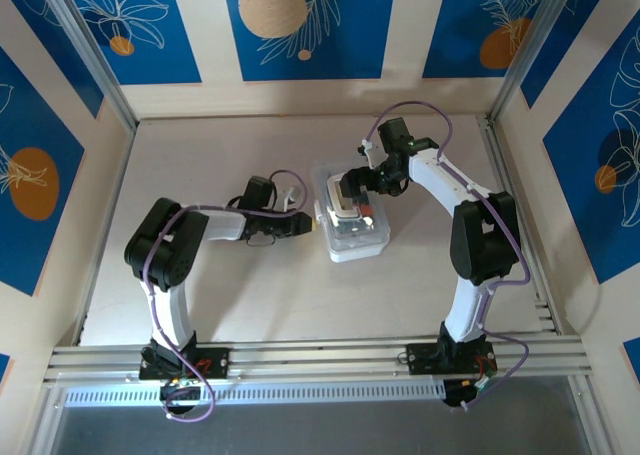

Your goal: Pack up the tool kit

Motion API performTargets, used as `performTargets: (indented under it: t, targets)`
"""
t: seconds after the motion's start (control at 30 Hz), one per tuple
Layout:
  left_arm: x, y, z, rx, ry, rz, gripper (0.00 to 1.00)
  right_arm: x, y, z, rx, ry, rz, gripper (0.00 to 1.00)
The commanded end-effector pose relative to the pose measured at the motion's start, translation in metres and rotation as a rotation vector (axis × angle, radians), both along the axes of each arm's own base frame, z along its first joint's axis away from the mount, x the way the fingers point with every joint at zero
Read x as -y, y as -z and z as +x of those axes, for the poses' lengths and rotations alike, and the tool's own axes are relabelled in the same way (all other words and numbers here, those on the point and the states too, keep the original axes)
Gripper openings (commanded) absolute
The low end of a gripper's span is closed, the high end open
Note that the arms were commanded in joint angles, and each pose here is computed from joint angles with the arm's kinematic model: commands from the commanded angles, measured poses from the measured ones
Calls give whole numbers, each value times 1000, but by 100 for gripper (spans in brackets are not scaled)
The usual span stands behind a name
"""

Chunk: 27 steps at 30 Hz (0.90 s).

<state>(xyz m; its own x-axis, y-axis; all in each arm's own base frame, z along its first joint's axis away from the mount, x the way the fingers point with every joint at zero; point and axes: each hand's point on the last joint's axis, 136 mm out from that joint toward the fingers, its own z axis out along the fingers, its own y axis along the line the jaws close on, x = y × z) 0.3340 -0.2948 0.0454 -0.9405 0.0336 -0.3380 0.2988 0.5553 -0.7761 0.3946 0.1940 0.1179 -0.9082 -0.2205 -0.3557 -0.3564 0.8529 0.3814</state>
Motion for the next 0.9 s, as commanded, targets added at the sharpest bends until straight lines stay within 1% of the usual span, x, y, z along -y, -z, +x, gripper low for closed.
performTargets:
  t: [0.0, 0.1, 0.27, 0.37, 0.63, 0.87]
  targets:
    - [11, -17, -1, 43, 17, -114, 26, -25, 21, -34, -168, -76, 66, 99]
    - [14, -27, 0, 70, 11, -179, 27, -25, 20, -35, -168, -78, 65, 99]
    - [12, -43, 7, 103, -38, -300, 39, -24, 20, -35, -168, -77, 64, 99]
    - [8, -50, 12, 114, -63, -349, 42, -24, 20, -34, -166, -78, 64, 99]
    - [7, -47, 20, 111, -78, -335, 49, -24, 20, -33, -166, -79, 65, 99]
    - [9, -49, 26, 118, -85, -338, 52, -24, 21, -33, -170, -80, 68, 99]
